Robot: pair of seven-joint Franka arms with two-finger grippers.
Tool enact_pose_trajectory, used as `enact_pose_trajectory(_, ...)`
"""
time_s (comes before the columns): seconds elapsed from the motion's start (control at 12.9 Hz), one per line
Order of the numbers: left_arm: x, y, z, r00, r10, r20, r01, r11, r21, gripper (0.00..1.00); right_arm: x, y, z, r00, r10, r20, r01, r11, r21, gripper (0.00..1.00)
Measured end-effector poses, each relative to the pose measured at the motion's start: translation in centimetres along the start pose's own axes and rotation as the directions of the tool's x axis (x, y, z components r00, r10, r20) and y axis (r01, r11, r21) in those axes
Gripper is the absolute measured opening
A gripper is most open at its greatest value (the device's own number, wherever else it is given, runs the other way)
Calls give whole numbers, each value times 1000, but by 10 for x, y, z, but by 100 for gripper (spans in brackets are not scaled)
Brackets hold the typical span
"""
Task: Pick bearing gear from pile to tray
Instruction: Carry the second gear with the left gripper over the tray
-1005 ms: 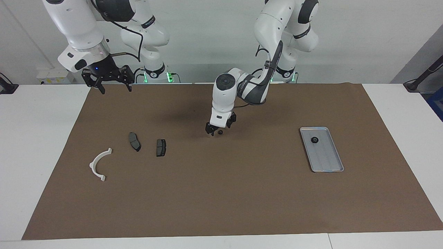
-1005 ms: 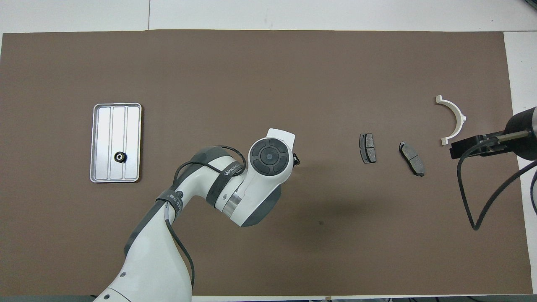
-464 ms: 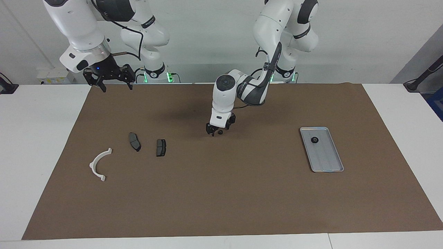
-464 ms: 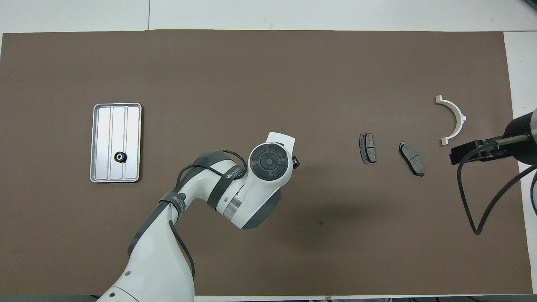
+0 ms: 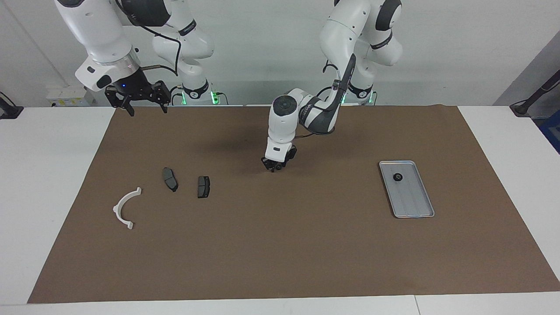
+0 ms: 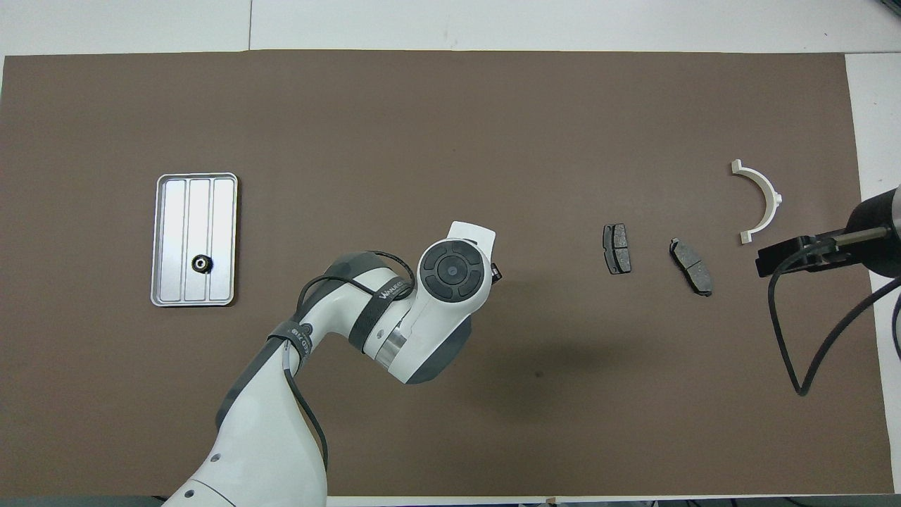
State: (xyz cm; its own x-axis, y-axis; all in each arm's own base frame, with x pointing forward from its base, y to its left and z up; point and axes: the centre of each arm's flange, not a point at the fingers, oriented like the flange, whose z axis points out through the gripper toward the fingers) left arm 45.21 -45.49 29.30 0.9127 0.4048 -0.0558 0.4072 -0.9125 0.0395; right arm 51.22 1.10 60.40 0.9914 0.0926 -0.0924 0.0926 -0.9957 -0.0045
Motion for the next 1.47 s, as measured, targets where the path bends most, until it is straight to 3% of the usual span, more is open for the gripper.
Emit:
enact_pose_trajectory(0.15, 0, 1, -4, 1000, 1, -2, -1, 1000, -6, 27, 0, 0, 0, 1000, 0, 1, 0, 1000, 0, 100)
enact_pose_trajectory(0.46, 6, -4, -6, 1000, -12, 20, 10, 998, 54, 24, 0, 0, 0, 1000, 0, 0, 0, 1000, 0, 97)
enact_pose_trajectory(0.62, 28, -13, -18, 999, -37, 32, 34, 995, 90, 24, 0, 0, 0, 1000, 0, 0, 0, 1000, 0, 100)
enact_pose_trajectory(0.77, 69, -38, -42, 999, -19, 50, 14, 994, 112, 24, 0, 0, 0, 1000, 0, 0, 0, 1000, 0, 100)
enact_pose_trajectory(1.01, 155, -106, -90, 997, 38, 64, -44, 995, 89, 24, 0, 0, 0, 1000, 0, 0, 0, 1000, 0, 100)
enact_pose_trajectory(1.31, 240, -192, -105, 981, 180, 73, -184, 981, 52, 24, -1, 0, 0, 1000, 0, 0, 0, 1000, 0, 100)
enact_pose_trajectory(1.47, 280, -239, -110, 973, 228, 43, -229, 973, 26, 24, -1, 0, 0, 999, 34, 0, -34, 999, 0, 98)
